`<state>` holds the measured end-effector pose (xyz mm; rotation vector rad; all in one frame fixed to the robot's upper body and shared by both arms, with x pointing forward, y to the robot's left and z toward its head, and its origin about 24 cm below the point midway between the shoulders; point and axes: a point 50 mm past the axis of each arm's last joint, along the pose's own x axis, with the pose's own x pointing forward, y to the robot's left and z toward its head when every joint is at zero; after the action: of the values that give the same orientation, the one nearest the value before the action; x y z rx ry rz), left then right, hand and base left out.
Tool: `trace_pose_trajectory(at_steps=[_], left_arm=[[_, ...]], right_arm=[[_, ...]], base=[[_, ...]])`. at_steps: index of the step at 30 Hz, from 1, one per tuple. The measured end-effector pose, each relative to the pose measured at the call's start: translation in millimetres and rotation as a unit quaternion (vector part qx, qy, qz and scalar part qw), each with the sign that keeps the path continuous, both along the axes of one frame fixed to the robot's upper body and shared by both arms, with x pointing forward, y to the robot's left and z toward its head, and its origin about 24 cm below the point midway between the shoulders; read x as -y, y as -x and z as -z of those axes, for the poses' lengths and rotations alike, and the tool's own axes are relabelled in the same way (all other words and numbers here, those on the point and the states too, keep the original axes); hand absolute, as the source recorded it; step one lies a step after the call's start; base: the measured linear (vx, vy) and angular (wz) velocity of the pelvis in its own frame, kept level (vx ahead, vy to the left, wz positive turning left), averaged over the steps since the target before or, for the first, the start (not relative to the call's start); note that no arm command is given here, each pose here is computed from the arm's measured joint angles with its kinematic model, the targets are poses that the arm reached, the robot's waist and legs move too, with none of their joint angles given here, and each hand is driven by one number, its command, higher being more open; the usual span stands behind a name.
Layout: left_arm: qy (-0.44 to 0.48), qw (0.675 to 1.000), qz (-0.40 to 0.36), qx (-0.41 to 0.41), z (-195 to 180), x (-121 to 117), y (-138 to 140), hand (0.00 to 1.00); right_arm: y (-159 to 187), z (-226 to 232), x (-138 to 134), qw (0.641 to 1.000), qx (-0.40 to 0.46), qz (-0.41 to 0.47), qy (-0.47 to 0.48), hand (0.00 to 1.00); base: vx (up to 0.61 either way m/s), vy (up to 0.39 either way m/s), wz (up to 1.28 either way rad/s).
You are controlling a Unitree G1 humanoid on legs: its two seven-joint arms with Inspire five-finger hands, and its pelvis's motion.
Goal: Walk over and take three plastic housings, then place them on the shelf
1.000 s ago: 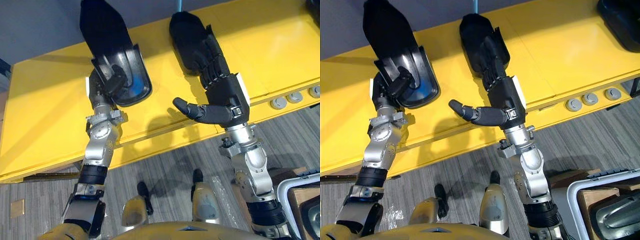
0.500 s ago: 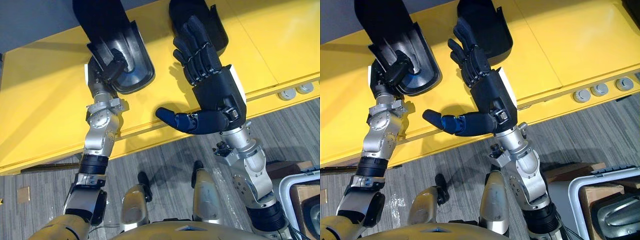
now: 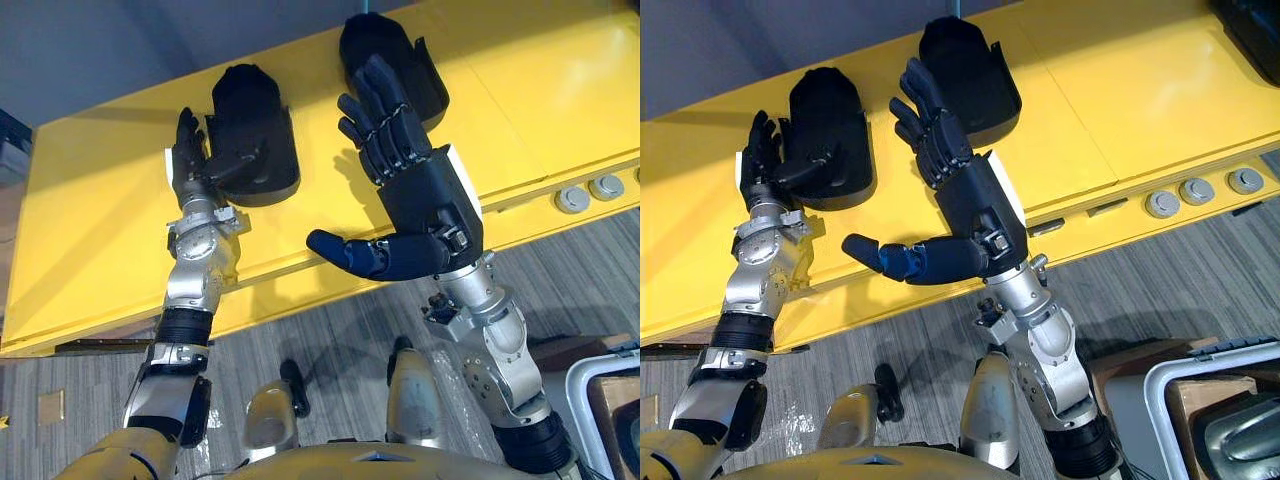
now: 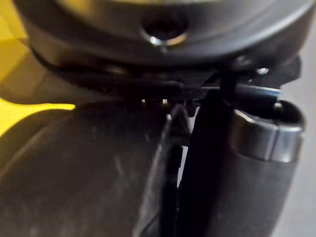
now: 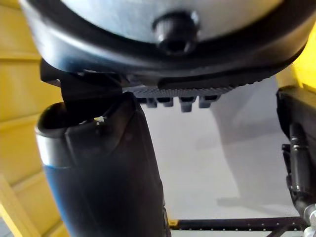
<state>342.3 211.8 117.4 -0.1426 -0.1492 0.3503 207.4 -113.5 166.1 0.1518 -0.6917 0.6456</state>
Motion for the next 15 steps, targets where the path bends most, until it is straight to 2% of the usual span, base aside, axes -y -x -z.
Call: trace_pose_trajectory(at_steps=[6,9,13,15], left_arm=[[-0.010,0.998,-0.019,-0.057,26.3,-15.3,6.1,1.00],[0.013,0.997,-0.010,-0.070,34.0,-16.0,6.6,1.00],[0.080,0.995,0.038,-0.044,31.2,-12.4,9.6,1.00],[0.091,0.992,0.090,0.005,13.9,0.2,16.4,1.00]], right_arm=[[-2.8,15.5,5.5,0.999,-0.035,0.018,0.006,1.00],[-7.7,26.4,19.6,0.997,-0.056,0.054,0.010,1.00],[-12.4,33.0,30.9,0.994,-0.068,0.085,0.016,1.00],[-14.1,37.8,30.5,0.992,-0.072,0.094,0.033,1.00]], base=[[0.06,0.012,-0.02],[0.05,0.003,0.06],[0.02,0.015,-0.01],[0.01,0.017,0.00]])
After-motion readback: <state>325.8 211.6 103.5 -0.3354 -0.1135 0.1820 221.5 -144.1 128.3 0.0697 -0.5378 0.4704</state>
